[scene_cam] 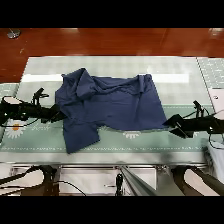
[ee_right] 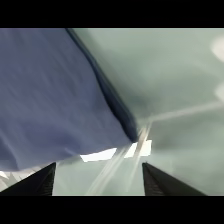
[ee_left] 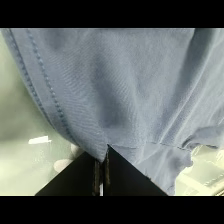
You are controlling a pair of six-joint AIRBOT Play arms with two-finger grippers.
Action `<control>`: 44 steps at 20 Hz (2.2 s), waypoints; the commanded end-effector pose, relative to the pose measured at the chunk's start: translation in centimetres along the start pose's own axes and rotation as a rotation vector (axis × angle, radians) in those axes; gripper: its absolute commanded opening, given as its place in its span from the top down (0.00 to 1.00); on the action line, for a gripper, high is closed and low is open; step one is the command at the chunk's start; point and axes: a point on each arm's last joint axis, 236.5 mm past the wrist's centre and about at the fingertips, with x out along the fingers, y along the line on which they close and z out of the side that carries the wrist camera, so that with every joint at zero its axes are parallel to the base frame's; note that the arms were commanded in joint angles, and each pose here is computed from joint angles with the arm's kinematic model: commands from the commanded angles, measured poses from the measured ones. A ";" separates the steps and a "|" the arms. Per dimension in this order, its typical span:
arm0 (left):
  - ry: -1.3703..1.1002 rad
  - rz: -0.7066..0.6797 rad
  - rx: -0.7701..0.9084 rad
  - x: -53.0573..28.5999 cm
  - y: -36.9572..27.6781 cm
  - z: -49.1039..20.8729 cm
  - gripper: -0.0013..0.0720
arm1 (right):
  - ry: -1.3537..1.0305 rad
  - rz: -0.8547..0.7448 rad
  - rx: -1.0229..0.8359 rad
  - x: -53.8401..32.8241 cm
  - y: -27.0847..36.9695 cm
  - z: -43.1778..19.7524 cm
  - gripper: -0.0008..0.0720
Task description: Fold the shirts.
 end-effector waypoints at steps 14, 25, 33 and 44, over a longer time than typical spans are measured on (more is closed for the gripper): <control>-0.229 -0.158 0.071 -6.0 -7.5 5.8 0.95 | -0.017 0.024 -0.310 -2.4 12.6 6.4 0.97; -1.312 -0.017 0.700 -47.6 -33.6 2.0 0.95 | -1.060 0.155 -0.836 -43.9 31.2 -3.3 0.97; -1.641 0.470 0.726 -55.0 -29.4 -16.9 0.95 | -1.240 0.077 -0.861 -48.4 24.0 -18.0 0.97; -1.093 0.409 0.516 -39.1 -19.1 -5.6 0.95 | -0.820 -0.047 -0.763 -36.7 19.6 -12.2 0.97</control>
